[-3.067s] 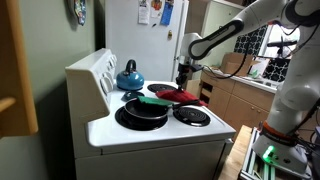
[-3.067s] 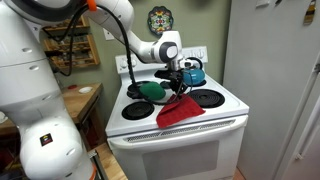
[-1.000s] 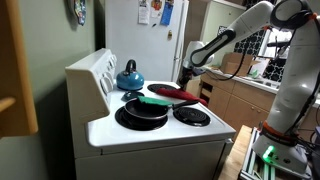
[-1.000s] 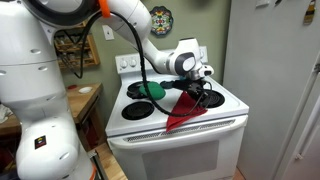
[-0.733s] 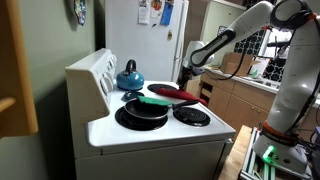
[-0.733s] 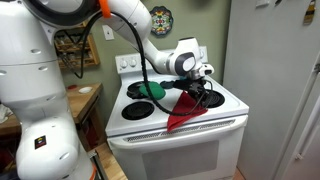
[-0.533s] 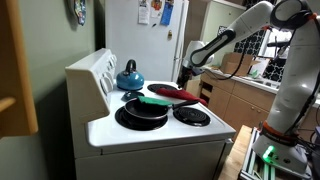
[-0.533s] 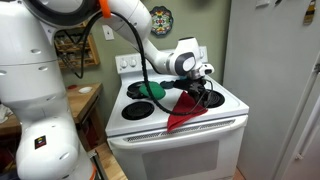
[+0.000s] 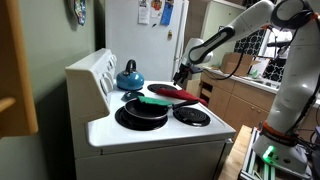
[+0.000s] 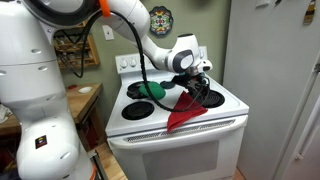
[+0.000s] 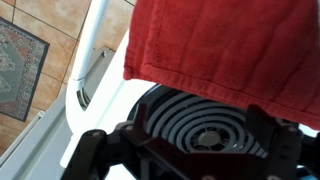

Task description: Fold the pink cloth

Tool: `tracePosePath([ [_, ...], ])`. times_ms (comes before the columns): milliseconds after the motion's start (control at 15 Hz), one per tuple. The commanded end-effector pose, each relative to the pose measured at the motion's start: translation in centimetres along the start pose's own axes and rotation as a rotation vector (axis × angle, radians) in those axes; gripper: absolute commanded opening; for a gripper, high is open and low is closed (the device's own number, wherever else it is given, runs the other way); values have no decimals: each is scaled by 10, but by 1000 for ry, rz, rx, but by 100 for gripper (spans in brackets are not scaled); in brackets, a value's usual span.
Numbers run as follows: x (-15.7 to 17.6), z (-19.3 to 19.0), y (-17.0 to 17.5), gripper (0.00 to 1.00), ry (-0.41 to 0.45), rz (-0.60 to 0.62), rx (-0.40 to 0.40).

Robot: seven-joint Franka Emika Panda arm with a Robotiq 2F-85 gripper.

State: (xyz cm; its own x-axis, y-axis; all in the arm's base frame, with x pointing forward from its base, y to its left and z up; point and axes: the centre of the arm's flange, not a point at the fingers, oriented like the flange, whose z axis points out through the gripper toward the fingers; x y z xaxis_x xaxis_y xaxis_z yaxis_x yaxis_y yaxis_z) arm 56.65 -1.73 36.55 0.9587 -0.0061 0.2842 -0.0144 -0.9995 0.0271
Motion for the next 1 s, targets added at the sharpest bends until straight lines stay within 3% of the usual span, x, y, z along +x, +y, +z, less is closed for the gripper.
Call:
tracePosePath([
  [0, 3, -7, -12, 100, -68, 22, 48],
  [133, -5, -3, -8, 100, -112, 34, 30],
  [200, -8, 1, -5, 75, -137, 42, 43],
  [333, -14, 13, -1, 68, -190, 51, 47],
  [733, -19, 49, -8, 19, -274, 80, 95],
  [933, -12, 55, -14, 1, -284, 123, 130],
])
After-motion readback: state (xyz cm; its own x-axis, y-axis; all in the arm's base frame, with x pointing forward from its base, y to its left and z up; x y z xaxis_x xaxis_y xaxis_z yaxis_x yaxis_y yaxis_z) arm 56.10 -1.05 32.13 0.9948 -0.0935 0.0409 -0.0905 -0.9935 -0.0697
